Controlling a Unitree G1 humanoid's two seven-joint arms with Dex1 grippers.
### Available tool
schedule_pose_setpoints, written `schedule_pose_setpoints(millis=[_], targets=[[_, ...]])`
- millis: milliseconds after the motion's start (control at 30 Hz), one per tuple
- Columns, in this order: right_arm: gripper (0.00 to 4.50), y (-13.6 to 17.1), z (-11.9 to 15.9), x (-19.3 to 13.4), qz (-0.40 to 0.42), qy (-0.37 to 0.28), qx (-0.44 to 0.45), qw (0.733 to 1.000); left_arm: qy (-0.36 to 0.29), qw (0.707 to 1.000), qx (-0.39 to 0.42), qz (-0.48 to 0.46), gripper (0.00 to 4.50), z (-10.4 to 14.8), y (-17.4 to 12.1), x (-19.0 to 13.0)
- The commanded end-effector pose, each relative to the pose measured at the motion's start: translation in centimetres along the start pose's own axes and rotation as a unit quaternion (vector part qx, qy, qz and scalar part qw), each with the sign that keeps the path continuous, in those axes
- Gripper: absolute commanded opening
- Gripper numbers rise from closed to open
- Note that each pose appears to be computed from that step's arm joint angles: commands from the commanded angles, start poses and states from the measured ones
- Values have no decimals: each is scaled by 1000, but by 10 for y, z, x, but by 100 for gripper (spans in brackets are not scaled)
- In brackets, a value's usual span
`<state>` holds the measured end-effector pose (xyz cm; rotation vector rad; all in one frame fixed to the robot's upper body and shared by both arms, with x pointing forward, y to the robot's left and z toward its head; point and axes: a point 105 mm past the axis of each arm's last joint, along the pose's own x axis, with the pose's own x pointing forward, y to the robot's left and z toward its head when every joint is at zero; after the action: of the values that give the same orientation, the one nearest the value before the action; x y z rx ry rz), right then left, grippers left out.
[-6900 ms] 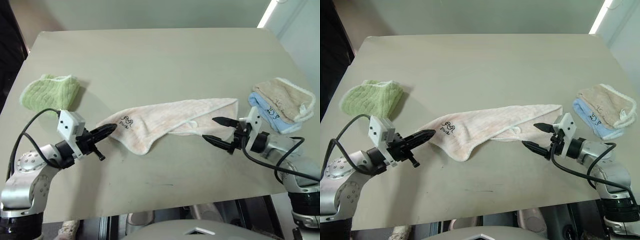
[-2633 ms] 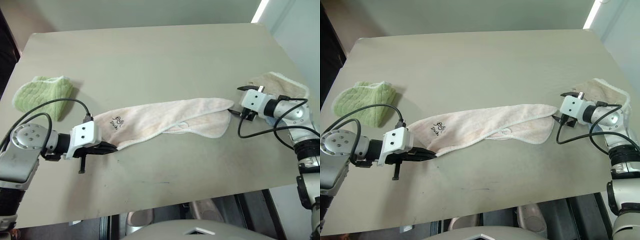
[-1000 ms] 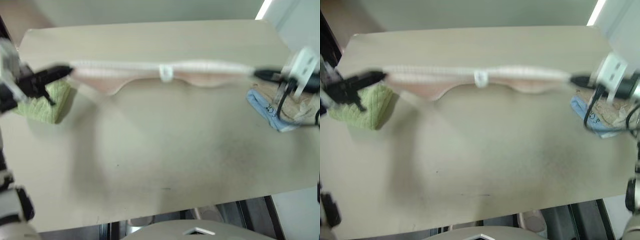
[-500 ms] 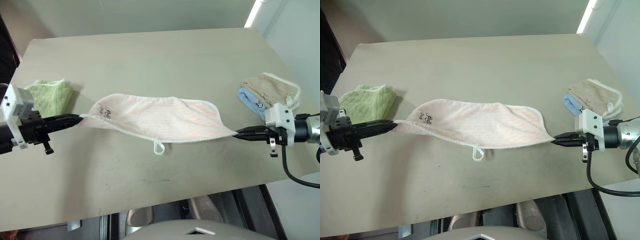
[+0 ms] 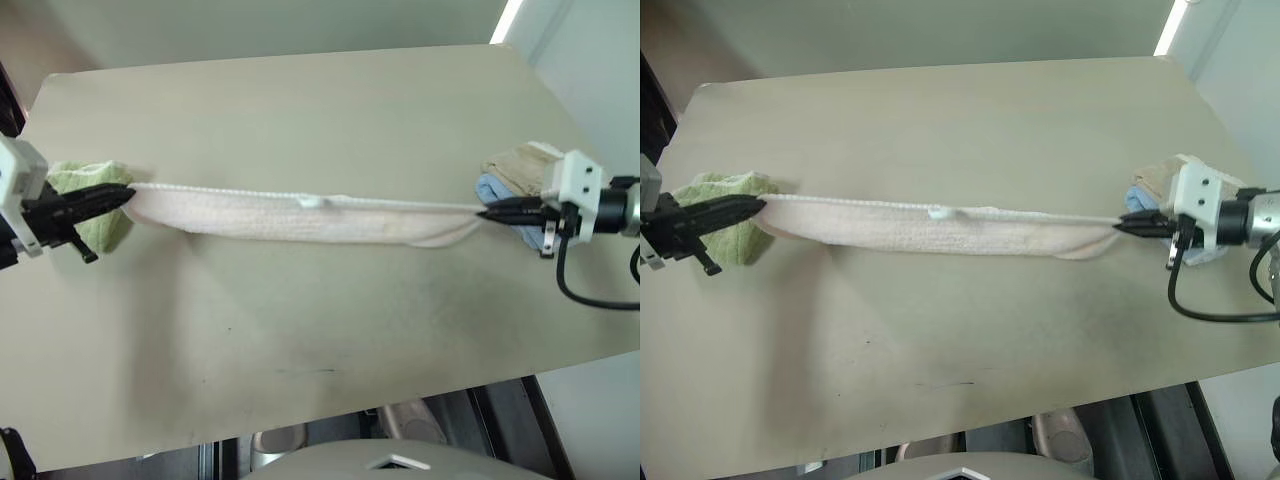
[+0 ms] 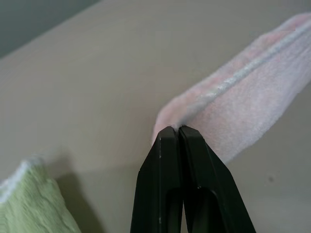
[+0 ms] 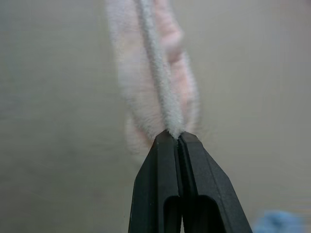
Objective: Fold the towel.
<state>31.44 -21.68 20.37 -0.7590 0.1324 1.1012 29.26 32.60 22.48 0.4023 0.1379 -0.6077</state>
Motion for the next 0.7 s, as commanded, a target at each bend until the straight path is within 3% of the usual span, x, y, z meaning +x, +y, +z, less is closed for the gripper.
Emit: schedule_pose_setpoints(millis=[33,333,567,700], targets=[[3,-12,-4,-3,-16,9,-14,1000,4,999,14,29,0,1,16,5],[3,-2,-23,21,36,17,4,999,34,999,26,-15,0,-16,13,32],[3,26,-22,7,117,11,38,992,90,987,-20,-128,0,-33,-18,7],[3,25,-27,12,108,18,34,993,107,987,-5,-122,0,-42,-19,7]])
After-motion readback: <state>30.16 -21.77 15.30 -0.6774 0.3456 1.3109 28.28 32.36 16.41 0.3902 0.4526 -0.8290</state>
